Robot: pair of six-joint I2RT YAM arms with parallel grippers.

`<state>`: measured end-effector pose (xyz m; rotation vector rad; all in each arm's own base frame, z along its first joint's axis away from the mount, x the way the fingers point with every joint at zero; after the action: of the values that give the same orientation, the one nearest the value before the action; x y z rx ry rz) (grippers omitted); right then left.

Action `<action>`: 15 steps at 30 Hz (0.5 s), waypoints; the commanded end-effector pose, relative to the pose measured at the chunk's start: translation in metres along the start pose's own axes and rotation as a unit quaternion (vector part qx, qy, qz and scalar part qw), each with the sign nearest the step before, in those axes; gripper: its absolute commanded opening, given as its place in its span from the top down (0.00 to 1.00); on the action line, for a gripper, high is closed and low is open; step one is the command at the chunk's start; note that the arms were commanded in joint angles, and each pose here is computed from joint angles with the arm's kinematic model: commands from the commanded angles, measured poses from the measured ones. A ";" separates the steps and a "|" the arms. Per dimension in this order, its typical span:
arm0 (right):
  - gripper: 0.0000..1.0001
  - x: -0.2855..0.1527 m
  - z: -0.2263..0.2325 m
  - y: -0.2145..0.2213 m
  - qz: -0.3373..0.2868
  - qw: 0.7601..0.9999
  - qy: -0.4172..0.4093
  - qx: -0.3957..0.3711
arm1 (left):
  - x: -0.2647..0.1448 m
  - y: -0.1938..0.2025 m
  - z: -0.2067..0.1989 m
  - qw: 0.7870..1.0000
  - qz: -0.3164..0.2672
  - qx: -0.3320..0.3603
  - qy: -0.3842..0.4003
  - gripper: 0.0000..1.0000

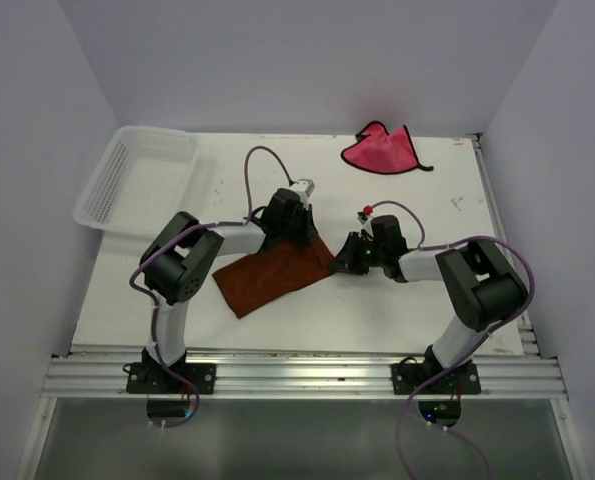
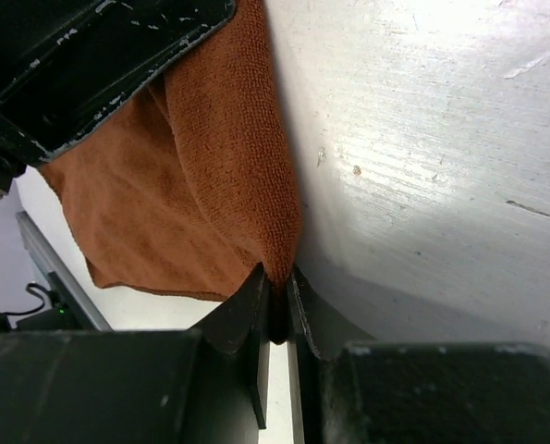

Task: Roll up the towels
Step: Roll the towel

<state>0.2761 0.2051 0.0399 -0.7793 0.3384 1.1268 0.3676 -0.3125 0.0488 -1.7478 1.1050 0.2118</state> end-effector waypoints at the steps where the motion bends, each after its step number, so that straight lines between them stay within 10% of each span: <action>1: 0.88 -0.006 -0.019 0.007 -0.009 0.998 0.054 -0.033 | -0.010 -0.007 0.014 0.999 0.002 0.014 -0.043 0.87; 15: 1.00 -0.008 0.007 0.015 -0.032 0.982 0.111 -0.152 | -0.023 -0.072 -0.005 0.998 -0.037 0.018 -0.042 0.70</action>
<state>0.2562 0.2179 0.0437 -1.0915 0.2914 1.0927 0.3865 -0.3041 0.0730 -1.7179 1.0649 0.2760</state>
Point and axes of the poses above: each gripper's point midway between its finger pads, its own x axis out along the fingers, its own z axis along the line the jaws close on, y = z × x, the point moved 4 cm from there along -x, back along the fingers, and after that the axes turned 4 degrees about -x, right-handed, at the moved point
